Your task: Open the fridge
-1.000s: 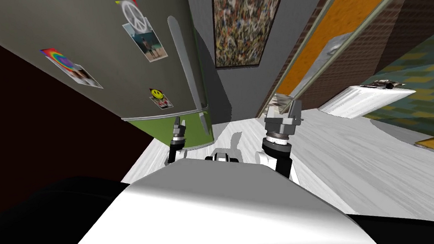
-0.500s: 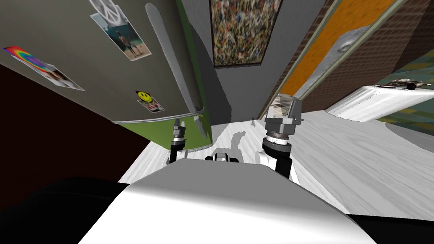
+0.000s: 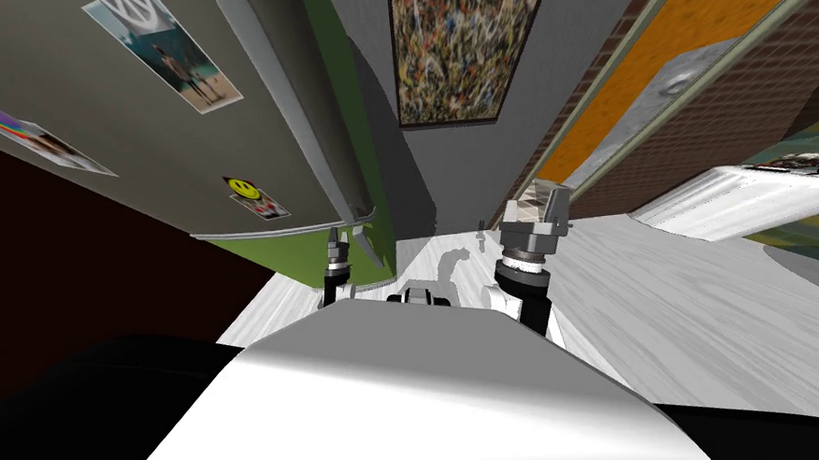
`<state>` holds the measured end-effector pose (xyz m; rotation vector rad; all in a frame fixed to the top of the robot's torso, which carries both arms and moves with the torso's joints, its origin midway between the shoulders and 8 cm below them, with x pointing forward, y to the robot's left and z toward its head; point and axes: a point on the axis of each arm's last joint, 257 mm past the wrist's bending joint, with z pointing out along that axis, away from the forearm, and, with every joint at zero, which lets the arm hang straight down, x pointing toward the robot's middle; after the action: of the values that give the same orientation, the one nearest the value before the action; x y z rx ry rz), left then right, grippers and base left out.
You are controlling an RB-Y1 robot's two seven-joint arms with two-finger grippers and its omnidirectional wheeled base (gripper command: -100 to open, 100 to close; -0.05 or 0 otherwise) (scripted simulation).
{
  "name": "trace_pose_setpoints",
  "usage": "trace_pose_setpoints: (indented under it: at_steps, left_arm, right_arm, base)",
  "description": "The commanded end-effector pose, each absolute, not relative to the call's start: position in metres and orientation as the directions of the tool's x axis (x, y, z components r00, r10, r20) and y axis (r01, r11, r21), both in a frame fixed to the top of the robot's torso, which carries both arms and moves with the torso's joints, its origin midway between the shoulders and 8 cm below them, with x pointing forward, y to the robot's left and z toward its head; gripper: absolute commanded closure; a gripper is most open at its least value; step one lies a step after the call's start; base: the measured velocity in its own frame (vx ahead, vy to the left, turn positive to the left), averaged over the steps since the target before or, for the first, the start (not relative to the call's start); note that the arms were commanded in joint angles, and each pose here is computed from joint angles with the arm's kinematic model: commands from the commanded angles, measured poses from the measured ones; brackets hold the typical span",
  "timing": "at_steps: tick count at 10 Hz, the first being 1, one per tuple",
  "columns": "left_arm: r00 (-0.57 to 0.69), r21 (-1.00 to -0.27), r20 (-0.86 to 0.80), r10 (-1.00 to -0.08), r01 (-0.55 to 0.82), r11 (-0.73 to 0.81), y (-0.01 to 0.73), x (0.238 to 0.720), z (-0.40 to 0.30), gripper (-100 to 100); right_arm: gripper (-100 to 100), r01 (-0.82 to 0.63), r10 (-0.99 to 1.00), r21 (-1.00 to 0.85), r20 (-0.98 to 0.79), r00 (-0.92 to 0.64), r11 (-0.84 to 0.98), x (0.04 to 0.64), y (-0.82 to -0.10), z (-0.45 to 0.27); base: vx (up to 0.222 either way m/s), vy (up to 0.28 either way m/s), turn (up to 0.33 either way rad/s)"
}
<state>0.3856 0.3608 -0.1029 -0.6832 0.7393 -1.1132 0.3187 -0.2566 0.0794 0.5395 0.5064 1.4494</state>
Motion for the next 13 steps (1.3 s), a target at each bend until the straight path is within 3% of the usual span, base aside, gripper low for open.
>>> trace_pose_setpoints:
  at_steps: [1, 9, 10, 13]
  left_arm:
    - [0.286, -0.799, -0.146, -0.947, 0.531, 0.283, 0.365, 0.384, -0.113, -100]
    - [0.309, -0.802, -0.116, -0.944, 0.532, 0.273, 0.374, 0.389, -0.100, -100]
    - [0.309, -0.800, -0.116, -0.944, 0.535, 0.273, 0.372, 0.386, -0.106, 100]
    - [0.309, -0.803, -0.114, -0.944, 0.531, 0.271, 0.370, 0.383, -0.115, 100]
  right_arm:
    - [0, -0.780, 0.998, 0.624, 0.001, 0.060, 0.046, 0.319, -0.257, 0.079]
    - [0, -0.780, 0.998, 0.624, 0.001, 0.060, 0.046, 0.319, -0.257, 0.079]
    - [0, -0.780, 0.998, 0.624, 0.001, 0.060, 0.046, 0.319, -0.257, 0.079]
    - [0, -0.780, 0.998, 0.624, 0.001, 0.060, 0.046, 0.319, -0.257, 0.079]
  base:
    - [0.132, -0.107, 0.030]
    - [0.033, -0.030, 0.025]
    - [-0.011, 0.012, -0.024]
    - [-0.020, 0.010, -0.011]
